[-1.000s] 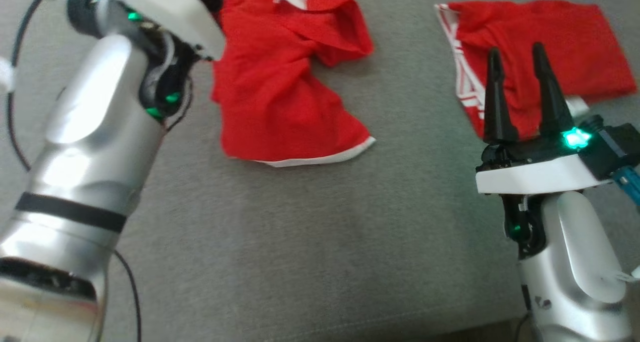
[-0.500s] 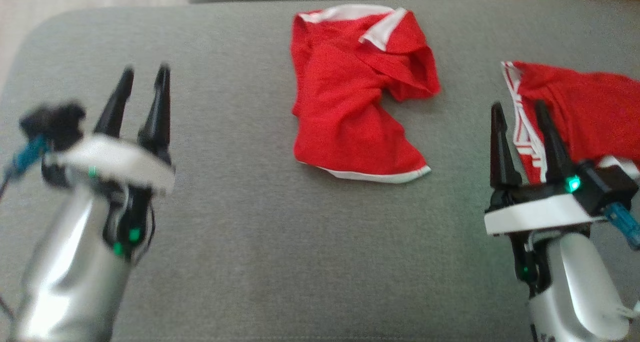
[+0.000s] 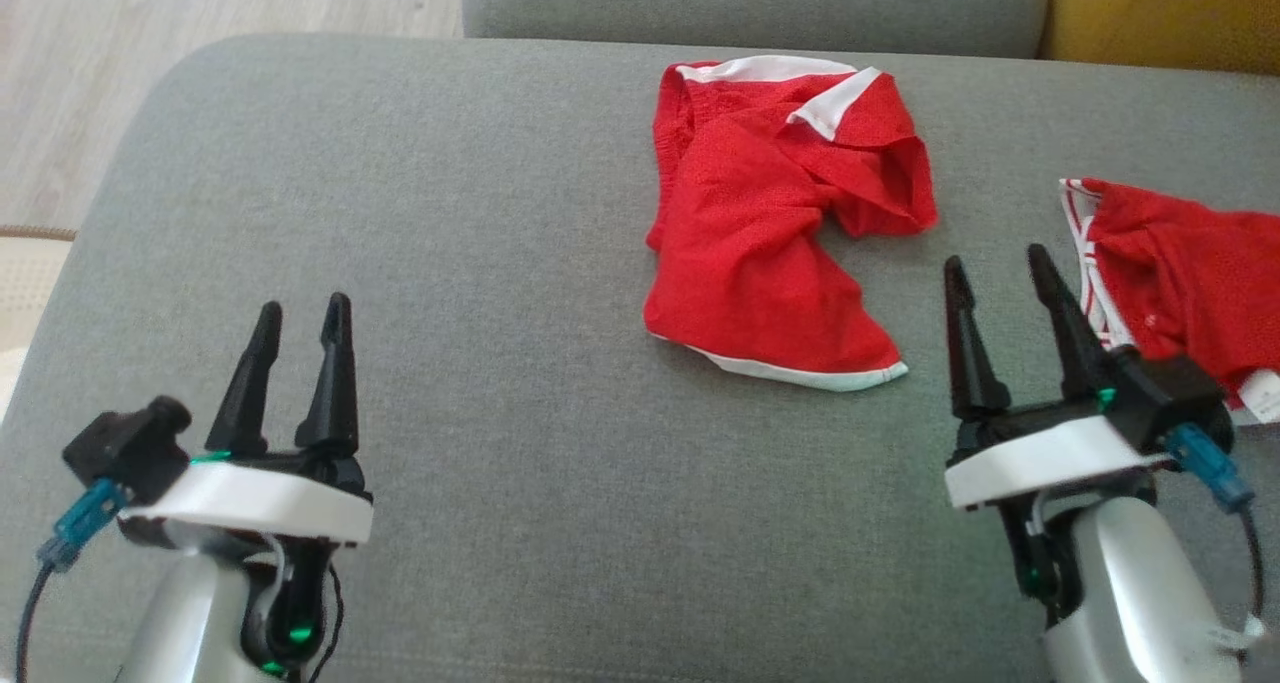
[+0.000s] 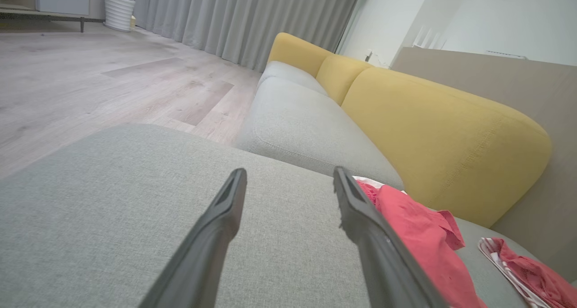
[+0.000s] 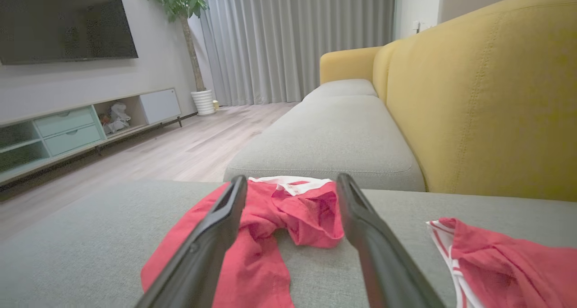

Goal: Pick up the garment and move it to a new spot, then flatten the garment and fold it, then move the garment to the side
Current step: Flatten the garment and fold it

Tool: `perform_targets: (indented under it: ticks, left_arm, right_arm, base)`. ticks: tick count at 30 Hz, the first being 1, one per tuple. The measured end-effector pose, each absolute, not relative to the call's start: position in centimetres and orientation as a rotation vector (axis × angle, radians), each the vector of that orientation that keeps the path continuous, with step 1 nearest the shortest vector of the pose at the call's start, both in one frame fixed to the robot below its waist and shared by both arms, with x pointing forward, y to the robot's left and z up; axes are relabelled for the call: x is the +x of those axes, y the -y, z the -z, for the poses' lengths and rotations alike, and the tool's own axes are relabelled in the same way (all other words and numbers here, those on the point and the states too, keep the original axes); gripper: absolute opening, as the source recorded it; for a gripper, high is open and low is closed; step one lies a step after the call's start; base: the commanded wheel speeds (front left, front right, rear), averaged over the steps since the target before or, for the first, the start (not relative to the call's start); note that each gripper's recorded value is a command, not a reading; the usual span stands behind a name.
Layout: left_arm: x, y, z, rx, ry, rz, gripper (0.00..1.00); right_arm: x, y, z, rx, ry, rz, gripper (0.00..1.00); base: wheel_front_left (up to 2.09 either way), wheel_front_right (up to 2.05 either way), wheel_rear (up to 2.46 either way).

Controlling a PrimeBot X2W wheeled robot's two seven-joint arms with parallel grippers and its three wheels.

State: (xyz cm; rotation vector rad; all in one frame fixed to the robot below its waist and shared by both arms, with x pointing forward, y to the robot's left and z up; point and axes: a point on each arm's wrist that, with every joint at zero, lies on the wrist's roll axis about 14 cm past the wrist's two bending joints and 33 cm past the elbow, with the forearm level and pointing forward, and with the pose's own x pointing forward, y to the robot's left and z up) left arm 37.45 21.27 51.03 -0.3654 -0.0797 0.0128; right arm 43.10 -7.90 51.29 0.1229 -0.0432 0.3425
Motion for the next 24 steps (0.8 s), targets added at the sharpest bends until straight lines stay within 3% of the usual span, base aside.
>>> perform_targets:
  ticks: [12, 24]
  left_arm:
    - [36.3, -21.2, -48.5, -0.361, 0.015, -0.048, 1.0]
    - [34.7, -23.9, -47.2, -0.381, -0.013, -0.183, 1.0]
  right_arm:
    - [44.0, -1.6, -48.5, -0.001, -0.11, -0.62, 1.0]
    - [47.8, -4.8, -42.8, -0.209, -0.331, -0.678, 1.0]
  base:
    - [0.0, 0.0, 0.0]
    - [0.0, 0.0, 0.0]
